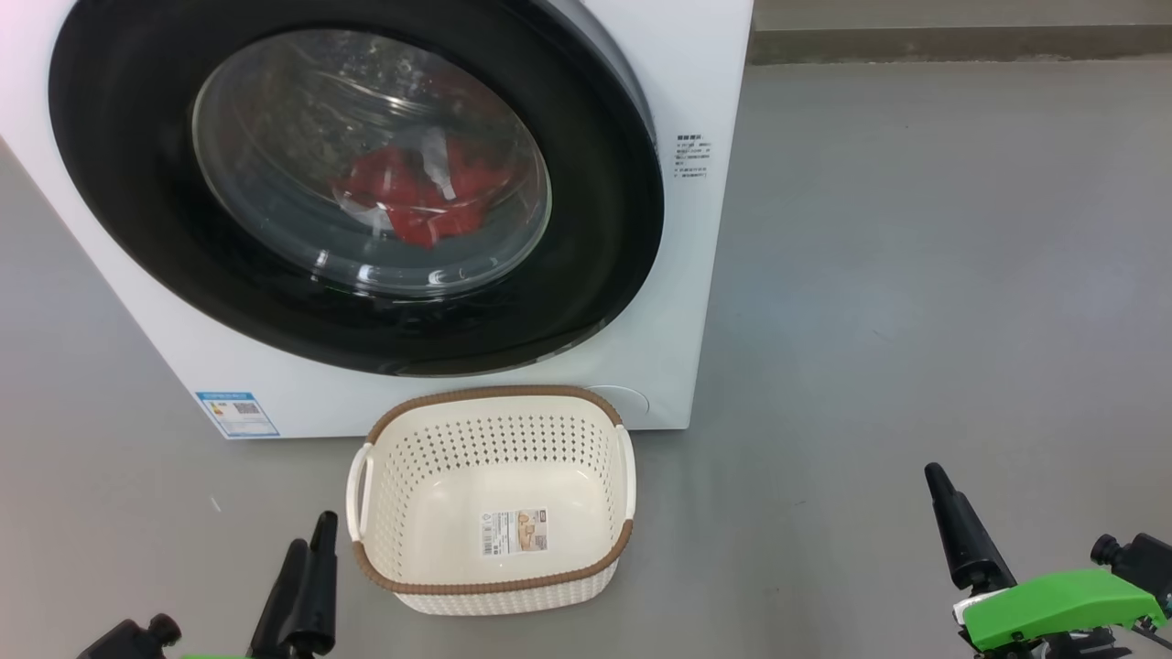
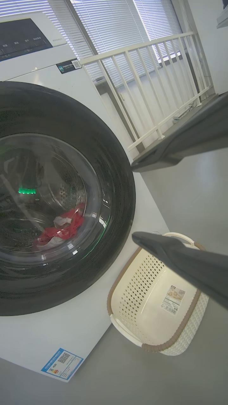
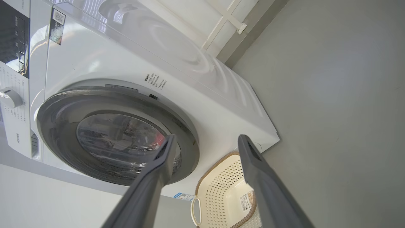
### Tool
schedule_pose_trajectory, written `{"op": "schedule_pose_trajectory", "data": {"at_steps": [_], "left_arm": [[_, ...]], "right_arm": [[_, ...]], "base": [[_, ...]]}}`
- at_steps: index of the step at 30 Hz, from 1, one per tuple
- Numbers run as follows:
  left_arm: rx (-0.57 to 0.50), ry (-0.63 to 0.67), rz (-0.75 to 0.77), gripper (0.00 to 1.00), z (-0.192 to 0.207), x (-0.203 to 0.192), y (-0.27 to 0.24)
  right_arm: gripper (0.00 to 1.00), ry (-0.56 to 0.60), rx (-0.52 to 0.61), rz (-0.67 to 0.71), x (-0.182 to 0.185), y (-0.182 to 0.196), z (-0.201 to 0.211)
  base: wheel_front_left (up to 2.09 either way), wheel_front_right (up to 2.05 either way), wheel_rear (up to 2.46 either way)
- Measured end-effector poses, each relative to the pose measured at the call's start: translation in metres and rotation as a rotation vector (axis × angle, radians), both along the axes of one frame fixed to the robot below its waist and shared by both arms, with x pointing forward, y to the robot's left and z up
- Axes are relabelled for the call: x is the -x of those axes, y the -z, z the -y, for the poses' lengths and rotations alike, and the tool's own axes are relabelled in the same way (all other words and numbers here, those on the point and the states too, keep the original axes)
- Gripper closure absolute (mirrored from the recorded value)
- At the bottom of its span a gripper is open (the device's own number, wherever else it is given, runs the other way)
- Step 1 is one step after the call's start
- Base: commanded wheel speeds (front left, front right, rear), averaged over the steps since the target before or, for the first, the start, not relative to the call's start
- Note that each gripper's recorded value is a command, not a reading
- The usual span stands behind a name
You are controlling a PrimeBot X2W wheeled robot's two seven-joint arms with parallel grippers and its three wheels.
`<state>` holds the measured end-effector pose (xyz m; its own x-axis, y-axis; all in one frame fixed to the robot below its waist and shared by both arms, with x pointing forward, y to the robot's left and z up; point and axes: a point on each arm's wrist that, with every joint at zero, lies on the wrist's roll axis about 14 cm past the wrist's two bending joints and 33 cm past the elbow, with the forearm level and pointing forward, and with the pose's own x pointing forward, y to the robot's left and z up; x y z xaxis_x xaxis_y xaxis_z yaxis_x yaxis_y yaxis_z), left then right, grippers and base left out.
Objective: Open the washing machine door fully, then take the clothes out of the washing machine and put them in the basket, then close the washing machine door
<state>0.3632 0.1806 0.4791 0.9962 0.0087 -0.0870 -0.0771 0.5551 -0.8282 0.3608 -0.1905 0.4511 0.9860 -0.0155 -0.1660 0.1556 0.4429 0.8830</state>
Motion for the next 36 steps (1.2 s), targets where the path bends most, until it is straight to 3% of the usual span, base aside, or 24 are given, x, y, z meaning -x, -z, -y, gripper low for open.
{"op": "schedule_pose_trajectory", "data": {"at_steps": [20,36], "left_arm": [[-0.261,0.018,0.029,0.0,0.006,0.001,-0.007],[-0.462,0.035,0.073,0.0,0.012,0.0,-0.016]], "right_arm": [[0.0,-0.064,0.301,0.016,0.002,-0.002,0.0],[0.0,-0.094,0.477,0.052,0.001,-0.007,0.0]], "base": [[0.0,0.0,0.0],[0.0,0.0,0.0]]}}
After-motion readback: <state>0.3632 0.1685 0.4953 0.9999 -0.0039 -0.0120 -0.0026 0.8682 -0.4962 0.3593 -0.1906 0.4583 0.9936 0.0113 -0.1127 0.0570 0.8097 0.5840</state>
